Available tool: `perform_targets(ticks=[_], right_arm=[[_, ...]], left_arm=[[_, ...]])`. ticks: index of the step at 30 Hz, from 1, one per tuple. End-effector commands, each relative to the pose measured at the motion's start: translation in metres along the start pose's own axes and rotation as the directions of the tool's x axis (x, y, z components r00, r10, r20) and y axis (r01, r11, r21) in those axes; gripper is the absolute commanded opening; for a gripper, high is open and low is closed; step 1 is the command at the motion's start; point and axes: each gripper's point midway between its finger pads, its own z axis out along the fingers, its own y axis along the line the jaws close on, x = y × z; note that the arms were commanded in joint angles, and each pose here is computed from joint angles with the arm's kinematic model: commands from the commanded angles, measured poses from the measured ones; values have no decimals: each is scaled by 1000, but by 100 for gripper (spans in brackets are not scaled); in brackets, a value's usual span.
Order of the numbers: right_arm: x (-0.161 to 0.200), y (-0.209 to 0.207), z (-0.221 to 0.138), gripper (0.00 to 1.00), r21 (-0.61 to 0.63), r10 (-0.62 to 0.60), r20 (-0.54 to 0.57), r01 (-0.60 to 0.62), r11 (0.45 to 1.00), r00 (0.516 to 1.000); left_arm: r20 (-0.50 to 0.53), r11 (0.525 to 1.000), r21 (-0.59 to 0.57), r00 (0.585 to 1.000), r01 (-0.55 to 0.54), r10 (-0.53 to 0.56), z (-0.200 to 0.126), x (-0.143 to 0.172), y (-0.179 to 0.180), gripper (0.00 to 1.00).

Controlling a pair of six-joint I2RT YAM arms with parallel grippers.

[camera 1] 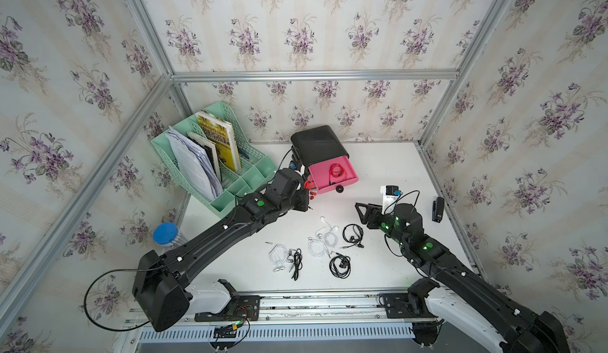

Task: Place the wired earphones into the drawer by color
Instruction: Place the wired earphones in the drawer.

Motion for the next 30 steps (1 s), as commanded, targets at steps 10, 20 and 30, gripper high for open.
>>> perform_targets(ticks=[10,20,30], right_arm=[[-13,4,-4,65,-10,-7,54,7,1000,998],[-15,2,-10,65,3,-24,73,24,1000,997],[-17,1,-7,65,14,-25,73,24,1000,997]], left_arm=[[39,985,41,985,-168,166,48,-63,-32,10],[-11,981,42,982,-189,190,104,-73,-33,9],[-64,989,42,988,-141,143,134,-63,-15,9]])
